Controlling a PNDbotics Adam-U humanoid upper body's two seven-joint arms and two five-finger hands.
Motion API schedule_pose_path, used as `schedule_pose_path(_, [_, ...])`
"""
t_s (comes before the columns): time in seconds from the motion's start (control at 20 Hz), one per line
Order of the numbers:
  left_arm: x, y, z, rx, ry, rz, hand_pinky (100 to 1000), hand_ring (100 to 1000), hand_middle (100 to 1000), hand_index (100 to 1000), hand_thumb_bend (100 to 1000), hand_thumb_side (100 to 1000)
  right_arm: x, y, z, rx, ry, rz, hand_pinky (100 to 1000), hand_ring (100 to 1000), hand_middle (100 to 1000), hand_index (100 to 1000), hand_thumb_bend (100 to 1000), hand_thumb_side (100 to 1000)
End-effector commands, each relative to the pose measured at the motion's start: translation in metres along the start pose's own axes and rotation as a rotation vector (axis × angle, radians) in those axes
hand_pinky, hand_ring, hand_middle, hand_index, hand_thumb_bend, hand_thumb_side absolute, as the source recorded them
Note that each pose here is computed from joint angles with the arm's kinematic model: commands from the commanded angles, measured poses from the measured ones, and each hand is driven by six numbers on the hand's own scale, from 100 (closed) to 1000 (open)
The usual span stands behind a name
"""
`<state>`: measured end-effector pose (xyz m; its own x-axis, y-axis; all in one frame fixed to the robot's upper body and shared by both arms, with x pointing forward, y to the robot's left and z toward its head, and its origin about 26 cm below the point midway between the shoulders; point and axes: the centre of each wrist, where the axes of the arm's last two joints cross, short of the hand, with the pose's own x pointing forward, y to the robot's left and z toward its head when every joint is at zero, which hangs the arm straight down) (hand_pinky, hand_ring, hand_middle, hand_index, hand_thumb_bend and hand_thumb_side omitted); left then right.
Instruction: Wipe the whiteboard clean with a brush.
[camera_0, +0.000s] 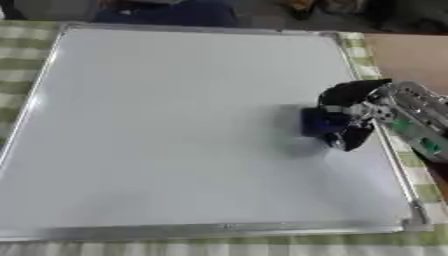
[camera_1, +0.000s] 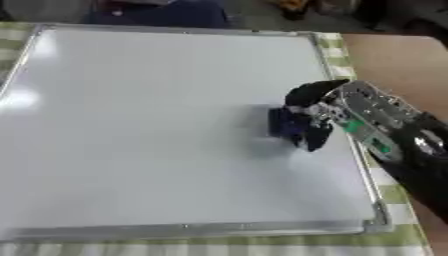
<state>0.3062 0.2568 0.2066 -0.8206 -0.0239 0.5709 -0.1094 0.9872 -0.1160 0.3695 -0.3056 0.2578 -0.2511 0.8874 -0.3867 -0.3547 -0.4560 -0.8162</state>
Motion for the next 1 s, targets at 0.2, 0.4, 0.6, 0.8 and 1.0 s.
schedule_pose_path(0.2, [0.007, 0.000, -0.007, -0.015, -0.036, -0.001, 661, 783, 768, 830, 280, 1000, -0.017, 0.002, -0.008, 0.018, 0.104, 0.003, 545, 786, 532, 287, 100, 156])
schedule_pose_path(0.4, [0.007, 0.000, -0.007, -0.015, -0.037, -0.001, 661, 783, 768, 830, 279, 1000, -0.024, 0.003, -0.016, 0.030, 0.140, -0.007, 546, 788, 534, 289, 100, 155])
schedule_pose_path(0.6, [0.008, 0.001, -0.007, -0.015, -0.038, -0.002, 661, 784, 769, 830, 278, 1000, -0.033, 0.005, -0.022, 0.039, 0.180, -0.030, 548, 790, 536, 290, 100, 155])
schedule_pose_path(0.8, [0.008, 0.000, -0.007, -0.015, -0.039, -0.003, 661, 783, 769, 830, 278, 1000, -0.040, 0.006, -0.028, 0.038, 0.218, -0.039, 548, 792, 538, 292, 100, 156])
schedule_pose_path(1.0, [0.008, 0.000, -0.007, -0.015, -0.039, -0.003, 661, 784, 769, 830, 278, 1000, -0.045, 0.006, -0.032, 0.025, 0.259, -0.041, 547, 794, 540, 292, 100, 160])
